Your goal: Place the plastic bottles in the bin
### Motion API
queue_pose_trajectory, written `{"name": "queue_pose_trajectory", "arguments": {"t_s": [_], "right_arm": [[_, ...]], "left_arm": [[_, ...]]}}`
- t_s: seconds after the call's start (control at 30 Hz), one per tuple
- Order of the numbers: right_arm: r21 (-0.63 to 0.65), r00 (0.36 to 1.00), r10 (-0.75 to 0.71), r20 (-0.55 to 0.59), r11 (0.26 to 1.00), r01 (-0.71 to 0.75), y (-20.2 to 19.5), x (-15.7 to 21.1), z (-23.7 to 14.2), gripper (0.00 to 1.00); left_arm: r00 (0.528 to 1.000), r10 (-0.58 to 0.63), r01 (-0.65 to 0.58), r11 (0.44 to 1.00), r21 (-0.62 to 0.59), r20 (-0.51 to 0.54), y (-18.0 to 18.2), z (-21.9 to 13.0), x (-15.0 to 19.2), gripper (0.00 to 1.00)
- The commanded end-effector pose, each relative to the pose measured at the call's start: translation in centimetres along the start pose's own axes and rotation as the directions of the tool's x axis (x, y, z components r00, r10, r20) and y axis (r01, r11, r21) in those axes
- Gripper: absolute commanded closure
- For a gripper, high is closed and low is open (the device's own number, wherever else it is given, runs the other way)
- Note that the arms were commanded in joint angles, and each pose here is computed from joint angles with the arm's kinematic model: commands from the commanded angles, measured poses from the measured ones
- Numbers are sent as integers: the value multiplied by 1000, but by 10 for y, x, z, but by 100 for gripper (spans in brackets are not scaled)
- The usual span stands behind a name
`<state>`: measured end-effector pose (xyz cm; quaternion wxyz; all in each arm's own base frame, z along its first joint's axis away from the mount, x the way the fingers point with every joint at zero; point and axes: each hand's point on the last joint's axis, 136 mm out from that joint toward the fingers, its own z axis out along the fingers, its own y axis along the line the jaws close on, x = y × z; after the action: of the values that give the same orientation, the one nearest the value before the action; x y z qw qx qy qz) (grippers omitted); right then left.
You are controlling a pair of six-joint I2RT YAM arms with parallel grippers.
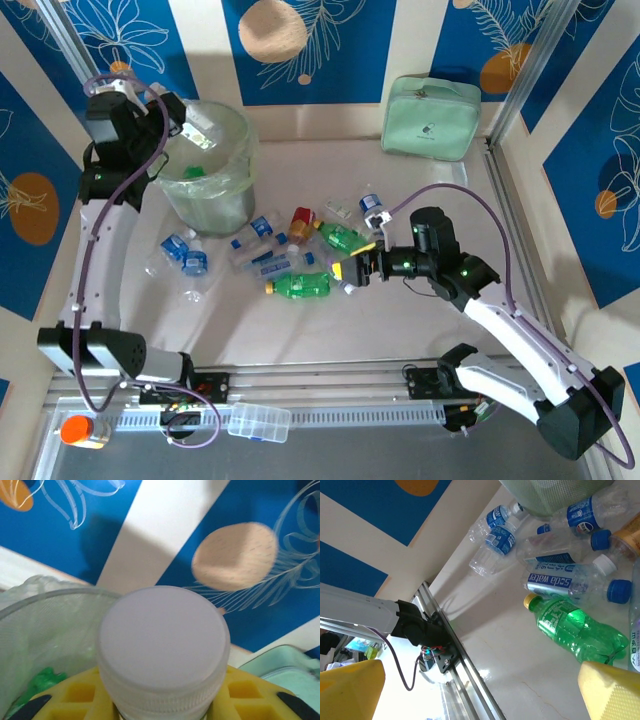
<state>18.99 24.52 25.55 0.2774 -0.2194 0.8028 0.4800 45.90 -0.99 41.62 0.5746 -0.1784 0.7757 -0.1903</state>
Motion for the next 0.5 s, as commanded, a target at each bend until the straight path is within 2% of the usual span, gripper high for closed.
{"name": "queue_pose_trajectory", "arguments": {"t_s": [0.0,0.13,0.3,0.47], "right_arm": [[14,1000,-7,-17,1000,7,-3,6,2,1],[21,1000,2,-28,1000,-1,-7,10,4,1],[23,999,9,-45,1000,-8,-9,16,10,1],[31,998,-7,-68,999,9,-7,20,16,1]], "left_arm": [[996,36,-39,999,-29,-79,17,13,14,78],[982,-6,5,1000,-6,-190,26,35,46,78],[938,-131,144,989,18,-320,38,64,83,74],[923,-198,209,978,-3,-331,57,89,98,75]]}}
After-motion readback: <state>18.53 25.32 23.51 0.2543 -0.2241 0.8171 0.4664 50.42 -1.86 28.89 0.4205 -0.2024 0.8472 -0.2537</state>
